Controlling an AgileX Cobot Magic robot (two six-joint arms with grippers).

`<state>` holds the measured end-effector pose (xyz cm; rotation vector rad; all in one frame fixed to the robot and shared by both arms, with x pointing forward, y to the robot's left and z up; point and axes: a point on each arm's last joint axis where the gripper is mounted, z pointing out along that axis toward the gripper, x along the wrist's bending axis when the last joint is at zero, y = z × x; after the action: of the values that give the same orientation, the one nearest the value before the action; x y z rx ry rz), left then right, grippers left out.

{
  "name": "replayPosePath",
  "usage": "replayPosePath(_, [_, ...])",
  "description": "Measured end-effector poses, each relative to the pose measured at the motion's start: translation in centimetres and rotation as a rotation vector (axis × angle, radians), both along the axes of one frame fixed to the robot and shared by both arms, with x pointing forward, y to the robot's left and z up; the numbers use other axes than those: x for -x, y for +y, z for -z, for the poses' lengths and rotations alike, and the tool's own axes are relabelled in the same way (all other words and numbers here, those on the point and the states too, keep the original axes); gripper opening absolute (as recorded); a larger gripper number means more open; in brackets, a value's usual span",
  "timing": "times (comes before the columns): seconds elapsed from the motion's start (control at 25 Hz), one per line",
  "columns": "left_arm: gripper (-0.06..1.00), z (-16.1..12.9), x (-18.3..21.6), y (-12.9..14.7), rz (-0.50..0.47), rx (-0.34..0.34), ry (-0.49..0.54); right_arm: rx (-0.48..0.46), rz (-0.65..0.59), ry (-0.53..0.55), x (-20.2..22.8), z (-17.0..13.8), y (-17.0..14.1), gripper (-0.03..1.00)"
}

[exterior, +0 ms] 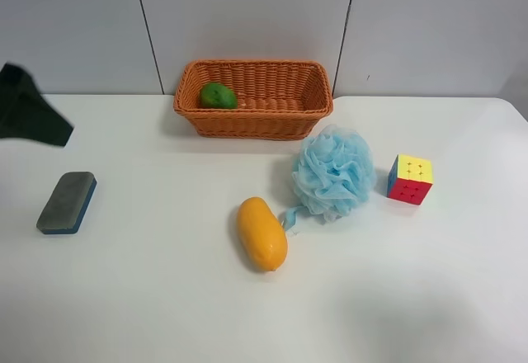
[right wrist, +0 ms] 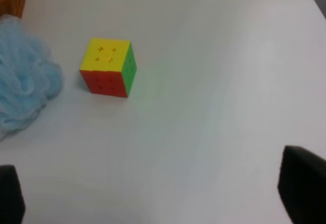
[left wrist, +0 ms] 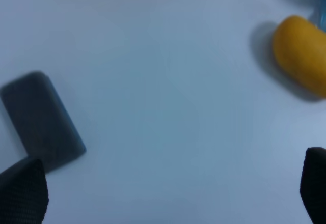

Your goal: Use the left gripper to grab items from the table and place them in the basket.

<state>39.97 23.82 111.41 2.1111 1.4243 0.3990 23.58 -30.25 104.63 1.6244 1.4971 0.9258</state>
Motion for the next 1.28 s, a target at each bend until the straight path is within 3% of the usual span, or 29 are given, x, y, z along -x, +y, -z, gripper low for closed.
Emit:
replayPosePath(0.28, [0.99,3.0,8.2,2.8,0.017,0.015,-0.099,0.0,0.0,0.0,0.0,0.0,0.0,0.99])
replayPosePath(0.48, [0.99,4.6,11.6,4.4,-0.022,0.002,-0.188,0.0,0.0,0.0,0.0,0.0,0.0,0.99])
replayPosePath(0.92, [0.99,5.9,15.1,5.7,-0.226,0.015,-0.374,0.0,0.0,0.0,0.0,0.0,0.0,0.99])
replayPosePath(1.28, [0.99,5.9,16.8,5.8,-0.272,0.026,-0.487,0.0,0.0,0.0,0.0,0.0,0.0,0.99])
